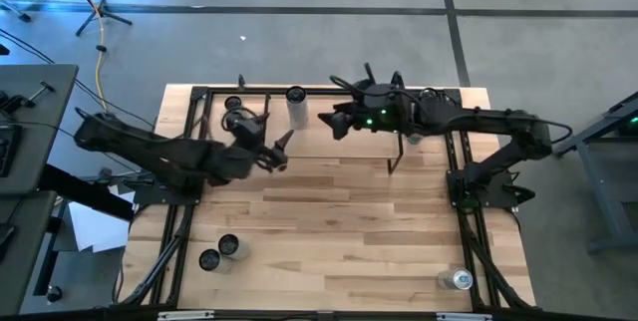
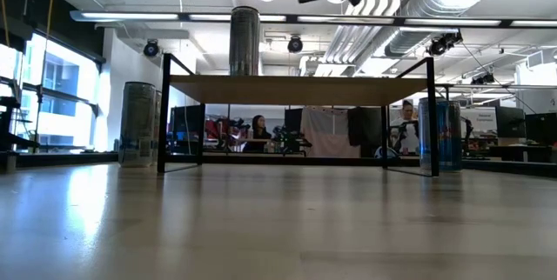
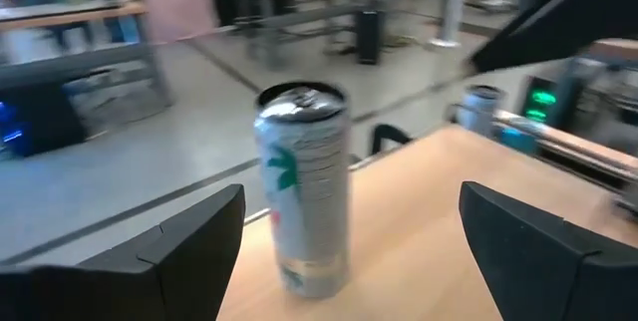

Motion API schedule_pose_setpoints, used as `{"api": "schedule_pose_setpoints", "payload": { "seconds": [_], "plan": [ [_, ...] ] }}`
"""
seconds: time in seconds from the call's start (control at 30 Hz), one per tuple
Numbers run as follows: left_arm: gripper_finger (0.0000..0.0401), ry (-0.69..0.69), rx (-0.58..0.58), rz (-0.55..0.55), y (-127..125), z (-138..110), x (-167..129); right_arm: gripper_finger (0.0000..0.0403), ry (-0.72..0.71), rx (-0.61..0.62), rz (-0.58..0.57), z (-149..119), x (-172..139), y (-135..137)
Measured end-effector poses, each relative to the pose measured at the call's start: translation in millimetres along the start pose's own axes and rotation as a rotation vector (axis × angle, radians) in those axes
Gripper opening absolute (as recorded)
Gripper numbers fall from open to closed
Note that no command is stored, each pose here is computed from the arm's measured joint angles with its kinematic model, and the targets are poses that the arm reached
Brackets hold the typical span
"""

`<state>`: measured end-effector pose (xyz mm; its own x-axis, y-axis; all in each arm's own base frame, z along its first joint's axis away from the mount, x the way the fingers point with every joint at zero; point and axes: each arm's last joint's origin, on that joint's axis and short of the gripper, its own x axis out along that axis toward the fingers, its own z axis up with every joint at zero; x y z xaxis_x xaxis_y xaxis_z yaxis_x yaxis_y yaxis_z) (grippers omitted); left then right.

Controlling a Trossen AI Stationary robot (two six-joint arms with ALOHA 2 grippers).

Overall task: Place canned beverage on shelf
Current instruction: Put the right white pink soda can on the shelf

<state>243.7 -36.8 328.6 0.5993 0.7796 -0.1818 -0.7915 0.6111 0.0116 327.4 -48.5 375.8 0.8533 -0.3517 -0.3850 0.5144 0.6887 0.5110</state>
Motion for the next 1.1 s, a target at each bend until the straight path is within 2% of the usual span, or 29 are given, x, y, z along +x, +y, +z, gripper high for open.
{"api": "schedule_pose_setpoints", "payload": {
  "seconds": [0.17,0.3,0.47,0.57,0.63,0.77,0.83,1.0,1.1],
  "plan": [
    [0.0337,-0.018,-0.023,-0.067,13,14,-15,0.0303,-0.011,0.013,0.063,0,21,0],
    [0.0337,-0.018,-0.004,-0.137,19,20,-22,0.0303,0.004,-0.088,0.031,-1,28,-7],
    [0.0337,-0.037,-0.068,-0.169,31,29,-29,0.0282,0.020,-0.203,-0.008,0,29,-13],
    [0.0337,-0.053,-0.094,-0.166,40,35,-32,0.0240,0.028,-0.243,-0.082,-2,31,-19],
    [0.0337,-0.061,-0.115,-0.158,44,37,-33,0.0197,0.025,-0.270,-0.156,-4,33,-23],
    [0.0337,-0.073,-0.139,-0.138,51,41,-34,0.0077,0.017,-0.322,-0.182,-7,41,-25],
    [0.0337,-0.079,-0.141,-0.116,52,41,-34,0.0021,0.026,-0.349,-0.151,-10,49,-23],
    [0.0337,-0.097,-0.155,-0.014,53,40,-31,0.0016,0.023,-0.370,-0.036,-17,61,-14],
    [0.0335,-0.098,-0.176,0.035,54,39,-24,0.0004,0.016,-0.393,-0.006,-19,63,-11]
  ]
}}
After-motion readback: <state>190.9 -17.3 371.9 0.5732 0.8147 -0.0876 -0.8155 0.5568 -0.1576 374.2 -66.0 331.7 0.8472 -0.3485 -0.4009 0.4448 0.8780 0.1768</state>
